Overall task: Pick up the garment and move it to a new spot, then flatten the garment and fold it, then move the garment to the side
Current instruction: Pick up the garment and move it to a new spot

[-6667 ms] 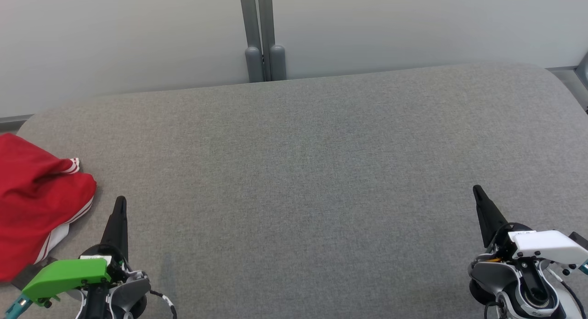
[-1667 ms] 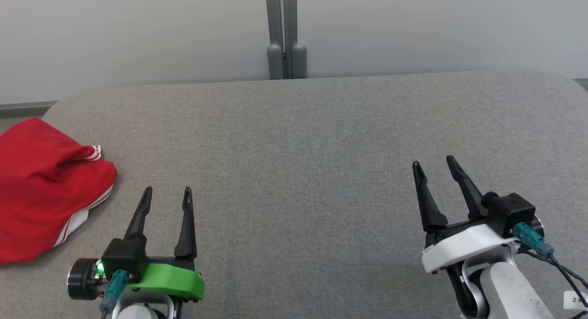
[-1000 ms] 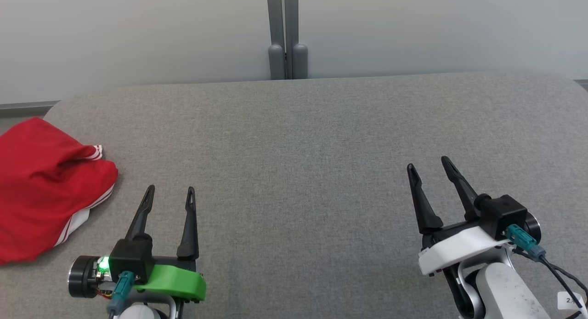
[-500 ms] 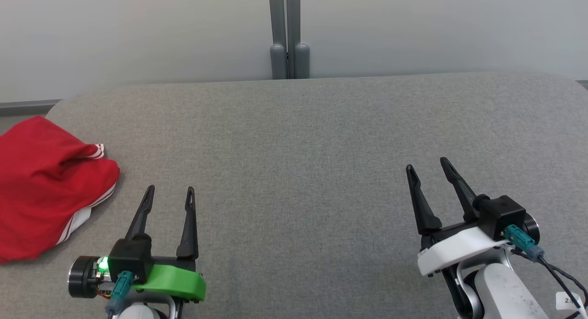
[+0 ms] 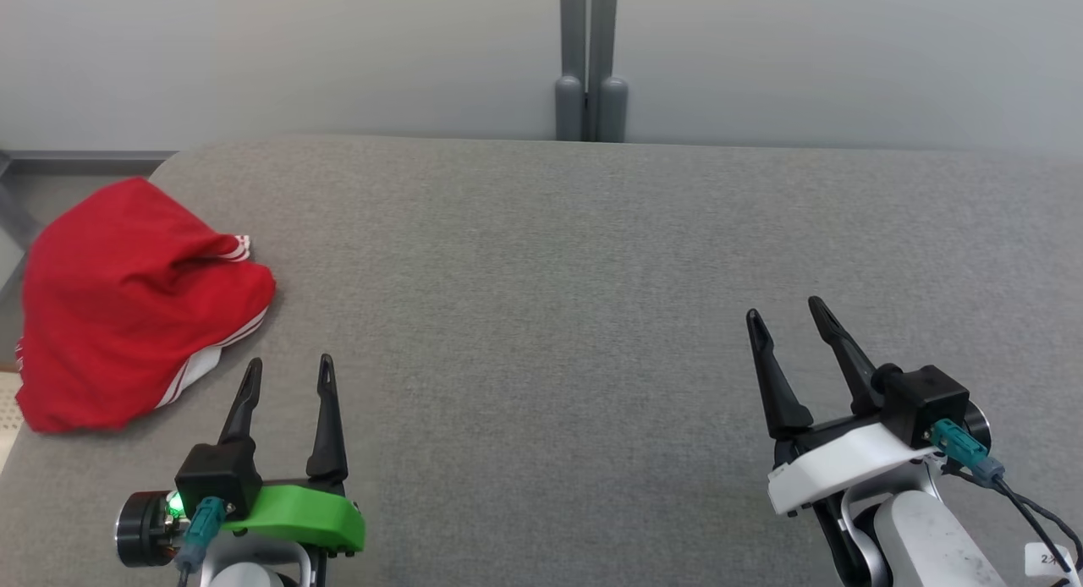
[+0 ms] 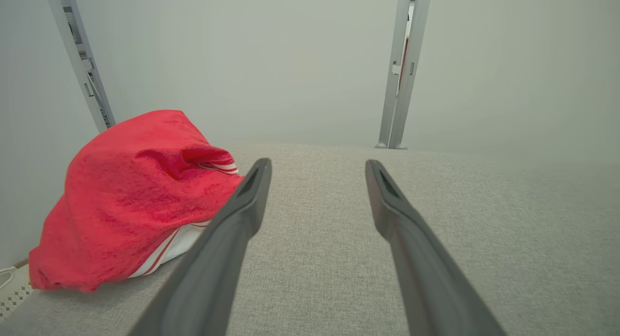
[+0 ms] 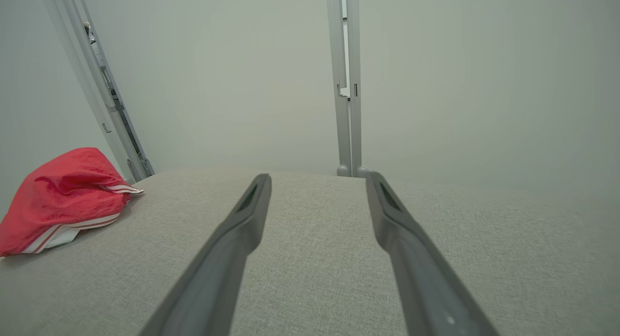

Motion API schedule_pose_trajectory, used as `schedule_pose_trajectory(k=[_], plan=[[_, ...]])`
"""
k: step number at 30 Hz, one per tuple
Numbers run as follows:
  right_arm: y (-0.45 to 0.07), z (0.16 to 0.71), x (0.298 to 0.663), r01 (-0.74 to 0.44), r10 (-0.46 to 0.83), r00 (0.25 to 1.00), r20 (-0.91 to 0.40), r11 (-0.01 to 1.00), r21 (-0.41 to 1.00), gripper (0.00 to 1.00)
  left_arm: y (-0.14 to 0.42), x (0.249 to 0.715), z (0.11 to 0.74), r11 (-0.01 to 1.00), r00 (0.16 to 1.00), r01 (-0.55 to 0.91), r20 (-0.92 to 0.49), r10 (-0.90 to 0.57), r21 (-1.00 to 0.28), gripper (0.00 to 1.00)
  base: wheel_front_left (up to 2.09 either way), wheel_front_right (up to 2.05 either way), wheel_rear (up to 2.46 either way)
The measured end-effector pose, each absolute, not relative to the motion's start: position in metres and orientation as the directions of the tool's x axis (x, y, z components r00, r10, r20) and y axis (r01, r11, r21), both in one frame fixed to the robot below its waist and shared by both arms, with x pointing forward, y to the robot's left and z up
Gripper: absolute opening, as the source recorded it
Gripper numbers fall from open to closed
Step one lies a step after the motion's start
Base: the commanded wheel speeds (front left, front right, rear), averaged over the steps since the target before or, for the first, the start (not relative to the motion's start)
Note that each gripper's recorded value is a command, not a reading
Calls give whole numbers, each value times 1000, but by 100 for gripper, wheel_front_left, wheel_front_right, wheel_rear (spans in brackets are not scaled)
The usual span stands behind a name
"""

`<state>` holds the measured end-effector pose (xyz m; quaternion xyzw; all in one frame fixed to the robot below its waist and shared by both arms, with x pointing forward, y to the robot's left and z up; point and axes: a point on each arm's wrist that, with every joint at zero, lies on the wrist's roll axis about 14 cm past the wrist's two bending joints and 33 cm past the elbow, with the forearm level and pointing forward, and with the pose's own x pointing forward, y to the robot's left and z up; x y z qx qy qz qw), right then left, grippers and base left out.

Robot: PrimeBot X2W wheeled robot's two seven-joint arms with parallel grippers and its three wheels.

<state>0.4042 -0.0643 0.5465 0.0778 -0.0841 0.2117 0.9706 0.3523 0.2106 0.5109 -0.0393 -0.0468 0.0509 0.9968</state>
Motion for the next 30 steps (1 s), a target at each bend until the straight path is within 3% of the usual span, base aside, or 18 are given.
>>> schedule_pose_trajectory(k=[7,21,30], plan=[[-24,543,405,-520,493,849,189,844,132,100,251,329,507,969,968,-232,75,239,-85,100,0,0,0],[72,541,388,-728,704,686,184,668,157,100,323,254,496,865,866,-493,41,498,-96,100,0,0,0],[89,545,382,-763,738,646,193,628,152,100,334,239,497,843,843,-530,47,535,-98,100,0,0,0]])
